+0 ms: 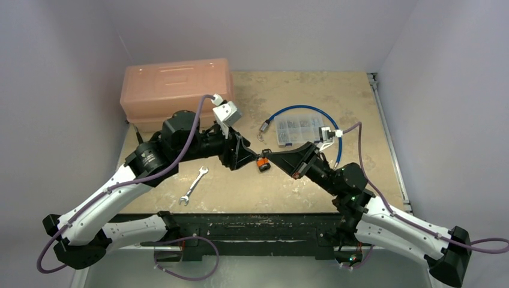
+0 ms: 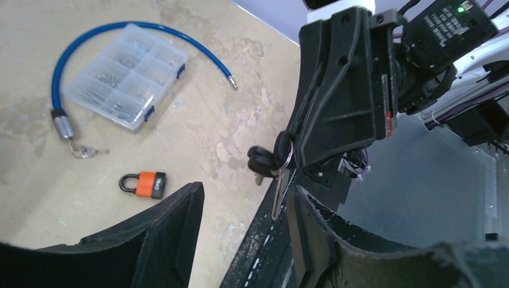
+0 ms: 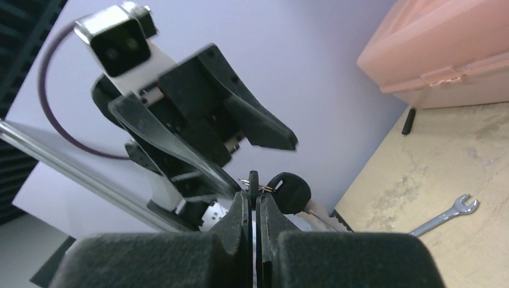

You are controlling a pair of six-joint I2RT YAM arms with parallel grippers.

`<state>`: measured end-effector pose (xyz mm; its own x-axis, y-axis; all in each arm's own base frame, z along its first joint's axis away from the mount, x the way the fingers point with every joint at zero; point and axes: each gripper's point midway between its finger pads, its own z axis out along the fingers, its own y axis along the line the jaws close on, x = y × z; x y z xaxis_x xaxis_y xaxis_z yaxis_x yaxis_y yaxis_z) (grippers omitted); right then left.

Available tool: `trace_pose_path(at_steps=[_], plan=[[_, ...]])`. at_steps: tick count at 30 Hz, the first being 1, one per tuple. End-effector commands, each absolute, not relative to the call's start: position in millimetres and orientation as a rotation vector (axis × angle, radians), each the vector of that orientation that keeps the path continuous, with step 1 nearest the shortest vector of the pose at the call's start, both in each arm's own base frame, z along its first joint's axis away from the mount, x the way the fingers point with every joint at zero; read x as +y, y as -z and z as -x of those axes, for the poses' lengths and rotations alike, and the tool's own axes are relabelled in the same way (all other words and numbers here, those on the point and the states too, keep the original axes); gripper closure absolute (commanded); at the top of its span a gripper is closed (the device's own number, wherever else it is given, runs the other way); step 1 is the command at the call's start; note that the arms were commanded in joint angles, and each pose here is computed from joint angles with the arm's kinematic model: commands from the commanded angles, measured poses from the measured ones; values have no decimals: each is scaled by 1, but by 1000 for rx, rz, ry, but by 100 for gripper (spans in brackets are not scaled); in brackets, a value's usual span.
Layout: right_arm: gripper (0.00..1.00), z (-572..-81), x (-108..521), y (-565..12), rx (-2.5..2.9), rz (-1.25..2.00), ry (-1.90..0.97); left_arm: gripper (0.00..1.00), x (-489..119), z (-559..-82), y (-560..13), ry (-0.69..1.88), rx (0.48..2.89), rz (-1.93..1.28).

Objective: Unlock with the key

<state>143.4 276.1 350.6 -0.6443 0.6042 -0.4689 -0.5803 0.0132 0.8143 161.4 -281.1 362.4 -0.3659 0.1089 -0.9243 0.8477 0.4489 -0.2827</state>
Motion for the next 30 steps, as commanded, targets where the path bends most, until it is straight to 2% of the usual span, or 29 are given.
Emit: trace_pose_path(at_steps=[1, 19, 30], plan=[[100, -152, 259, -375, 1357, -179, -1783, 46, -287, -155, -370, 1119, 1755, -738], [100, -152, 256, -384, 1342, -170, -1766, 64, -308, -145, -379, 1317, 1673, -710], [100, -151, 252, -387, 1324, -168, -1762, 62, -309, -148, -365, 1302, 1714, -705]])
